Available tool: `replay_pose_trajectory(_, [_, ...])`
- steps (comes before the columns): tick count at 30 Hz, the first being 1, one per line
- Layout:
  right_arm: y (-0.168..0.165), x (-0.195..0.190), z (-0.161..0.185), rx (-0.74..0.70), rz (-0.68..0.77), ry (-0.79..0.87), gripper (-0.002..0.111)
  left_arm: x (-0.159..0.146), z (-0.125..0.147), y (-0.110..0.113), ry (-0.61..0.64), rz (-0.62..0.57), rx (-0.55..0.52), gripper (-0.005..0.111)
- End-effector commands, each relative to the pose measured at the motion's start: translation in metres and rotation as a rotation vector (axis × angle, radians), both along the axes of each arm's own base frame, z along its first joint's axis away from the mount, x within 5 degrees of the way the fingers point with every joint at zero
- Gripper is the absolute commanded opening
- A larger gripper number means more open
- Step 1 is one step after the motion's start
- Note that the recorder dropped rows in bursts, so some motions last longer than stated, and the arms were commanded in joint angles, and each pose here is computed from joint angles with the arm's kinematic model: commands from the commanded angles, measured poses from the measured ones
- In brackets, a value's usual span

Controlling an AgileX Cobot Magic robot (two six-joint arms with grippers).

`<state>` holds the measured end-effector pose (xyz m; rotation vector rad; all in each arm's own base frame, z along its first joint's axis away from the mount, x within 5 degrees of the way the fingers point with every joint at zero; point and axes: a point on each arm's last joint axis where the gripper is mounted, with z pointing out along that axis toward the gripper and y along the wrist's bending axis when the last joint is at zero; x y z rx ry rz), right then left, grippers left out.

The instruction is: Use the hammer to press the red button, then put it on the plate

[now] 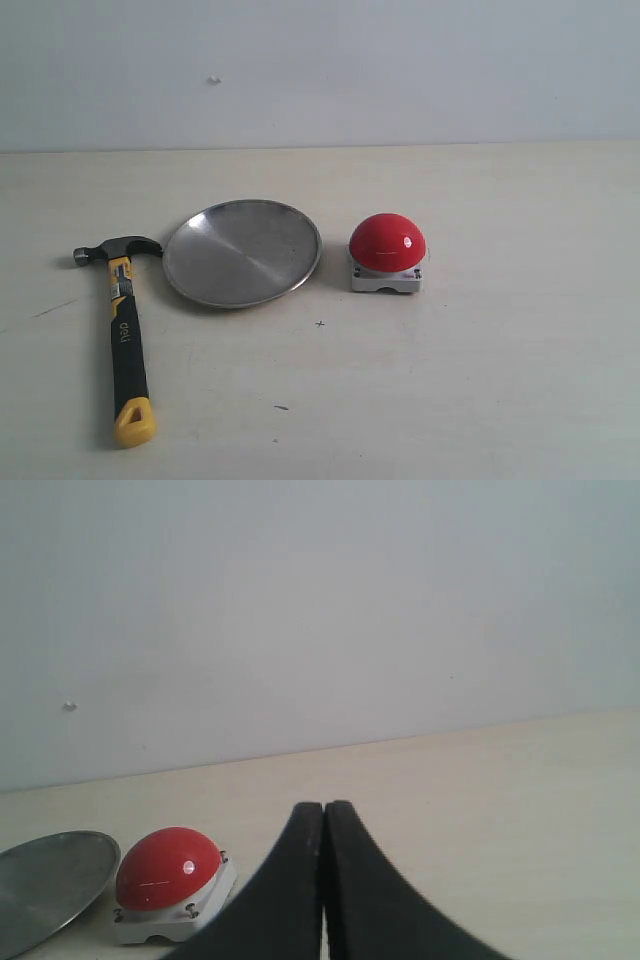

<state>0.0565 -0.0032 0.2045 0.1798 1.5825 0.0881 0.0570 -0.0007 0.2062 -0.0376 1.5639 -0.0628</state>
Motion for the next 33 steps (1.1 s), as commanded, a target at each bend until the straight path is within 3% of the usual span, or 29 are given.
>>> replay_pose_trajectory(1, [0.000,0.000,-0.001,-0.001,-0.004,-0.006,0.000,-0.001,0.003,-0.001,-0.039,-0.010,-0.005,0.000])
replay_pose_trajectory(6, [0.000,0.000,-0.001,-0.001,-0.004,-0.006,0.000,-0.001,0.012,-0.001,-0.135,-0.021,-0.032,0.000])
replay_pose_trajectory(9, [0.000,0.000,-0.001,-0.001,-0.004,-0.006,0.000,-0.003,0.021,-0.002,-0.230,-0.056,-0.224,0.000])
replay_pose_trajectory(12, [0.000,0.000,-0.001,-0.001,-0.004,-0.006,0.000,-0.005,0.026,-0.003,-0.275,-0.082,-0.330,0.000])
replay_pose_trajectory(27, [0.000,0.000,-0.001,-0.001,-0.004,-0.006,0.000,-0.005,0.028,-0.003,-0.305,-0.093,-0.346,0.000])
replay_pose_trajectory(29, [0.000,0.000,-0.001,-0.001,-0.004,-0.006,0.000,-0.006,0.029,-0.003,-0.320,-0.092,-0.309,0.000])
replay_pose_trajectory(33, [0.000,0.000,-0.001,-0.001,-0.004,-0.006,0.000,0.001,0.031,-0.004,-0.305,-0.111,-0.404,0.000])
